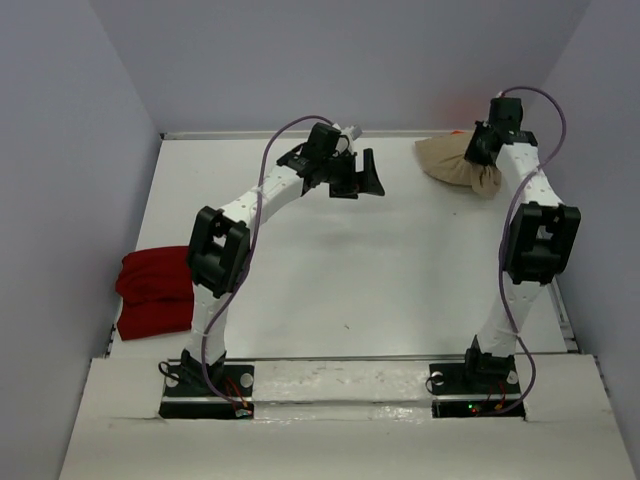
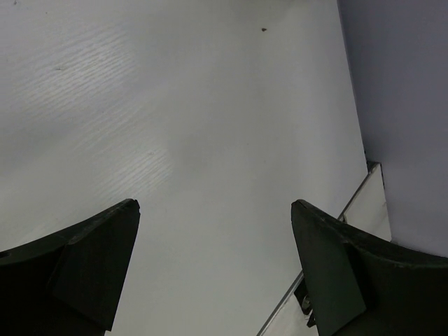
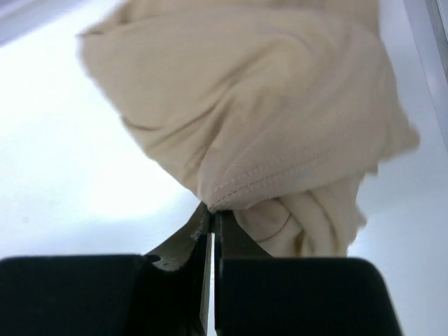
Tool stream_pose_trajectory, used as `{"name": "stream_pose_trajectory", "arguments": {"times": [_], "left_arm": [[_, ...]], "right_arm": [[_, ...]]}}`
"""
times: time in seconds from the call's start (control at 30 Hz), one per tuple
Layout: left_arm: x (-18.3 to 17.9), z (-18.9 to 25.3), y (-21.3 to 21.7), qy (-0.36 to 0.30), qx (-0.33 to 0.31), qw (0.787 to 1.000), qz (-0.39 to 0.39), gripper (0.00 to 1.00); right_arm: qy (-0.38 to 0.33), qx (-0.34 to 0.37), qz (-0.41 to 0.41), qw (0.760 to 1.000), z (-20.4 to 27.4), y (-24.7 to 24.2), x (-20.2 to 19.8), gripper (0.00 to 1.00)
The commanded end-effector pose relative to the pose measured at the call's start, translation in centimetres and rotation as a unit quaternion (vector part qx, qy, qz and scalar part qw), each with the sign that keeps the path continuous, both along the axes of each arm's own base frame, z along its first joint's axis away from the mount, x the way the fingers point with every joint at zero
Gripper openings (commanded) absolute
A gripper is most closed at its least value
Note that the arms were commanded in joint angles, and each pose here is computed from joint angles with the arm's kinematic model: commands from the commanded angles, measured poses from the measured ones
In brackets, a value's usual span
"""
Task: Fold and stack the t-shirts
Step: Grab crumpled tshirt from the corner of the board with the right arm, then move the tshirt to the center of the board
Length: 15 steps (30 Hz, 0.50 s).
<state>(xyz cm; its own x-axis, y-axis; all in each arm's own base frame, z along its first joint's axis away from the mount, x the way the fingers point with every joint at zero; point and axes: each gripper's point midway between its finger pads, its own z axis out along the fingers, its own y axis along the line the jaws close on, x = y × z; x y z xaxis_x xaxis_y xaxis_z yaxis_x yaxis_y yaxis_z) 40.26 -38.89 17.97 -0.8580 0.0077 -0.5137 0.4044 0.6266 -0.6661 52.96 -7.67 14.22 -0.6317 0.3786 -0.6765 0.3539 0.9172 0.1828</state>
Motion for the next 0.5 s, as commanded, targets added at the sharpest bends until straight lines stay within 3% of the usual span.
{"name": "stream_pose_trajectory", "arguments": {"times": [0.0,0.03,0.2,0.33,0.37,0.4,0.47], "left_arm": [[-0.6,2.0,-0.2,-0.027,-0.012,0.999,-0.013,0.99],[-0.7,1.8,-0.3,-0.026,-0.012,0.999,-0.015,0.99],[-0.8,1.3,-0.2,-0.022,-0.009,1.0,-0.015,0.99],[-0.9,1.6,-0.4,-0.024,-0.012,0.999,-0.018,0.99],[-0.9,1.5,-0.3,-0.022,-0.012,1.0,-0.018,0.99],[-1.1,1.7,-0.3,-0.024,-0.013,0.999,-0.019,0.99],[-1.4,1.6,-0.3,-0.023,-0.011,0.999,-0.021,0.99]], "right_arm": [[-0.124,-0.09,-0.007,0.988,13.7,-0.2,2.3,0.0],[-0.153,-0.11,-0.006,0.982,17.5,-0.1,2.5,0.0],[-0.247,-0.119,0.038,0.961,26.1,3.0,1.0,0.0],[-0.29,-0.133,0.033,0.947,29.2,2.7,0.4,0.0],[-0.262,-0.144,0.028,0.954,27.6,2.2,1.1,0.0],[-0.274,-0.17,0.014,0.946,29.9,1.3,0.7,0.0],[-0.269,-0.168,0.022,0.948,30.0,1.5,0.4,0.0]]}}
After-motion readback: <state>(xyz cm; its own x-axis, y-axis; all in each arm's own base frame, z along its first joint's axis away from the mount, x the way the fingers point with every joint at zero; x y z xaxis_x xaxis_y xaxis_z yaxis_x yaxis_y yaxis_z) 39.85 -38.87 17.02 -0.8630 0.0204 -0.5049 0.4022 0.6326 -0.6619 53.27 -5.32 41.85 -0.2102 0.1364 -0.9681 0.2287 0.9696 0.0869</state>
